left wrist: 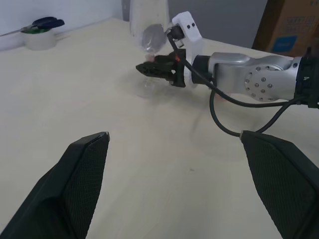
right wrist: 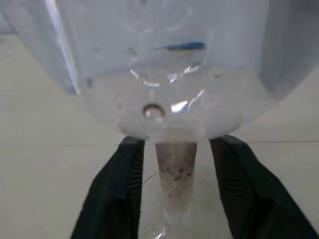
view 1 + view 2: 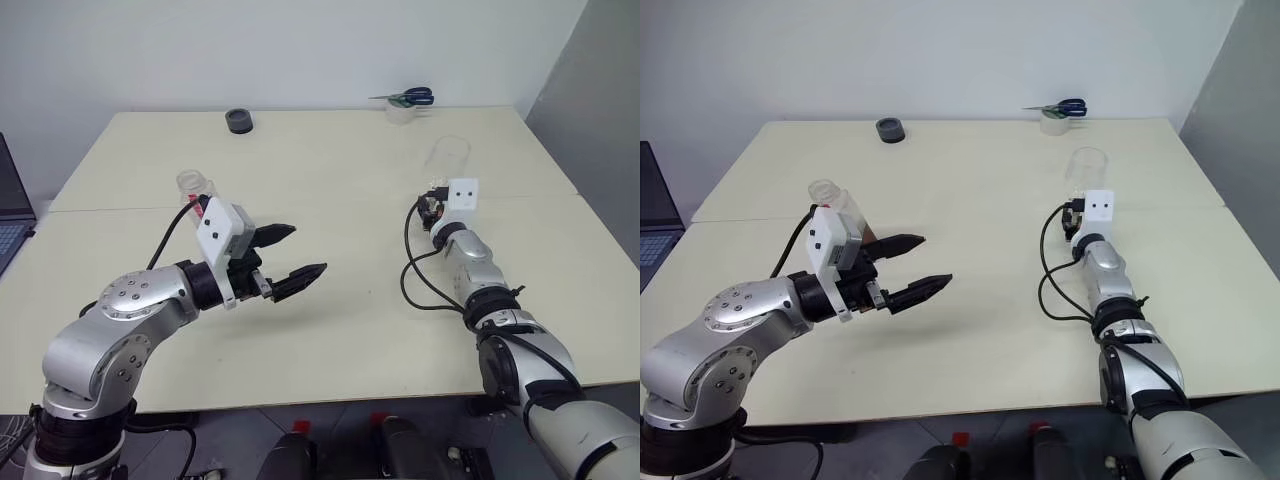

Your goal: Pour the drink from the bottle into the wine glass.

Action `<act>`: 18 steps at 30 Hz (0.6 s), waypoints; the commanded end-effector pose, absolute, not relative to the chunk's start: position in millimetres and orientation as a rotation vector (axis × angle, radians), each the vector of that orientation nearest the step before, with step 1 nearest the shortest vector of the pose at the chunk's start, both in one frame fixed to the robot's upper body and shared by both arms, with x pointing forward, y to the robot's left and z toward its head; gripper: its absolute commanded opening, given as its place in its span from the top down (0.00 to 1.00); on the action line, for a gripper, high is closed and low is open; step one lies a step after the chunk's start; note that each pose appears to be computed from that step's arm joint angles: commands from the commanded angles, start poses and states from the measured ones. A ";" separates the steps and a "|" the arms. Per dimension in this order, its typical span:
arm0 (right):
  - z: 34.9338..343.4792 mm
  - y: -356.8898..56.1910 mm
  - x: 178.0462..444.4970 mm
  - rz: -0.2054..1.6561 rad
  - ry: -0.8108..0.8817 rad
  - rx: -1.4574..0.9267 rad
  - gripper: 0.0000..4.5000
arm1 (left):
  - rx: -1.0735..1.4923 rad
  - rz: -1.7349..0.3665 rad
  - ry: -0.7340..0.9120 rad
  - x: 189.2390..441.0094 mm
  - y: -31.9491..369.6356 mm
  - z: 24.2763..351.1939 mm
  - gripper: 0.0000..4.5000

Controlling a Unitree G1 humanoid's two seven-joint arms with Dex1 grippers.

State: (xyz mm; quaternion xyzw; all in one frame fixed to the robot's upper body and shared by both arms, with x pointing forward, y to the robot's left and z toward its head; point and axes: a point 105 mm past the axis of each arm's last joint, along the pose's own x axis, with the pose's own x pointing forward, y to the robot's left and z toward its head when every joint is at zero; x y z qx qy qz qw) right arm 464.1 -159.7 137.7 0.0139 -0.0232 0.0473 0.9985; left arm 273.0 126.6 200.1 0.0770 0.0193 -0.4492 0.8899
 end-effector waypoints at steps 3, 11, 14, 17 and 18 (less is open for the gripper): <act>160.7 -152.8 467.5 0.123 -0.123 0.008 0.95 | 0.185 -0.948 -0.012 266.7 126.6 214.1 0.00; 165.8 -78.8 463.7 0.392 -0.121 -0.073 0.95 | 0.174 -0.863 -0.002 259.4 143.9 212.6 0.00; 168.1 -45.6 459.0 0.484 -0.122 -0.068 0.95 | 0.141 -0.787 -0.005 251.6 151.8 208.2 0.00; 169.4 -8.9 450.1 0.589 -0.125 -0.073 0.95 | 0.122 -0.663 0.002 242.1 164.2 199.1 0.00; 168.2 5.2 445.0 0.637 -0.124 -0.085 0.95 | 0.123 -0.618 0.012 236.6 169.9 194.2 0.00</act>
